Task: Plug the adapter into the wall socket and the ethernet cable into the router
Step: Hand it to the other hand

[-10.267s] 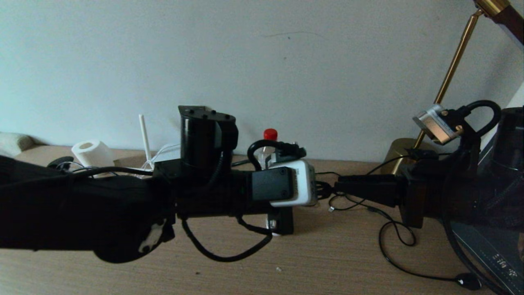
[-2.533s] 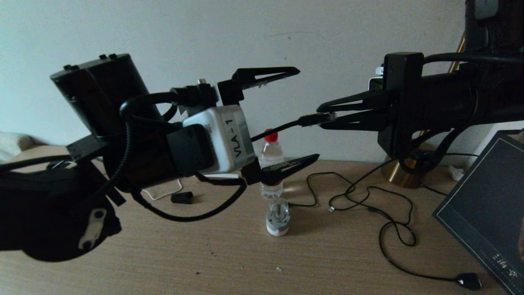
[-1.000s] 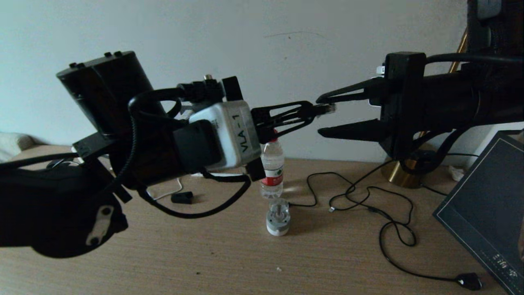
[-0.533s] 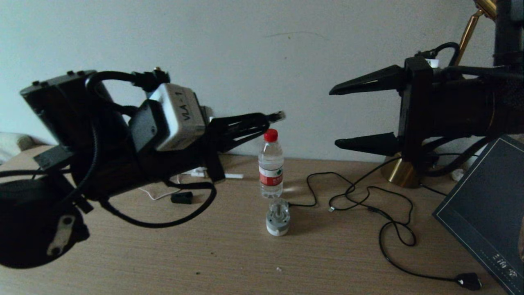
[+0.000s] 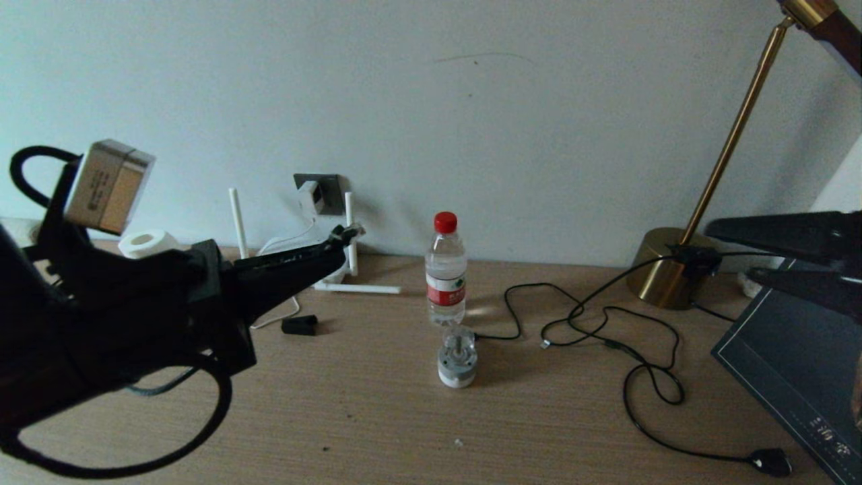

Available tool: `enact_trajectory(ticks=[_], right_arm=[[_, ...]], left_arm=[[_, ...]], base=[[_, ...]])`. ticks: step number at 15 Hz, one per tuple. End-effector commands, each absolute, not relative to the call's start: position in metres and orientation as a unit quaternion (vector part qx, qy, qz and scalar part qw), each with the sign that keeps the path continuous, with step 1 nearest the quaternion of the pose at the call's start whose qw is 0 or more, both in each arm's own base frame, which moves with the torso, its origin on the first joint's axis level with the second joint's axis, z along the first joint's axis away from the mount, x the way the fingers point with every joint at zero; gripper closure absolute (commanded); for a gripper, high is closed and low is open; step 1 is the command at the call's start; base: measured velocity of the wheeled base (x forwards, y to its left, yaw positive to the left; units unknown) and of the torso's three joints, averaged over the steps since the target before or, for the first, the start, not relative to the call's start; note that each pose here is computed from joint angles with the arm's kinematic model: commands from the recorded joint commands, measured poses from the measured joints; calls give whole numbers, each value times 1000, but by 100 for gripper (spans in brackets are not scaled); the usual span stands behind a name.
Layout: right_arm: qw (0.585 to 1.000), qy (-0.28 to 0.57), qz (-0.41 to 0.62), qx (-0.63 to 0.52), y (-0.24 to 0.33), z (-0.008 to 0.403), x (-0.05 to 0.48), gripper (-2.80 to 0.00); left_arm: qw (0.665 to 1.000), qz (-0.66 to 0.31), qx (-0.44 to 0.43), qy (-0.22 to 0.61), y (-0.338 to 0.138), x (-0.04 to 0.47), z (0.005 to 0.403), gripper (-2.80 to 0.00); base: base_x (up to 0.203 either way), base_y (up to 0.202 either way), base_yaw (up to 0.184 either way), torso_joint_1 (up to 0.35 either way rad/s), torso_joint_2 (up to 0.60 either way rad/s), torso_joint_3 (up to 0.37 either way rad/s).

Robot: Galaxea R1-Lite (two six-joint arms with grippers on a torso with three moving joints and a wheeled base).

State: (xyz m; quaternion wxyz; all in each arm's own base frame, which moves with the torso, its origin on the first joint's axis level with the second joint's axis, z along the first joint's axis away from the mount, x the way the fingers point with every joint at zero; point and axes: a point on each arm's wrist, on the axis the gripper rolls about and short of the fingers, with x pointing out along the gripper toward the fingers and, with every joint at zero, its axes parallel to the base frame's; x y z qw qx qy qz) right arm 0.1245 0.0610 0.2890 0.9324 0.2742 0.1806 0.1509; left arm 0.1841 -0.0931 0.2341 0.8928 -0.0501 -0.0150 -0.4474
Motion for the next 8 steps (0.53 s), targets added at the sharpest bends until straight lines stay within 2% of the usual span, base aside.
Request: enact_trajectory(ticks=[1, 4, 8], right_arm=[[937, 123, 157, 285, 36, 289, 76, 0], [951, 114, 104, 269, 16, 262, 43, 0], [975, 47, -39, 216, -1, 257, 23, 0]], left_arm=[[894, -433, -114, 3, -87, 174, 237, 0], [920, -368, -133, 27, -85, 177, 224, 0], [937, -292, -181, 62, -83, 181, 209, 0]], base=[[0, 0, 0, 0, 0, 0], [0, 0, 0, 0, 0, 0], [0, 0, 0, 0, 0, 0]])
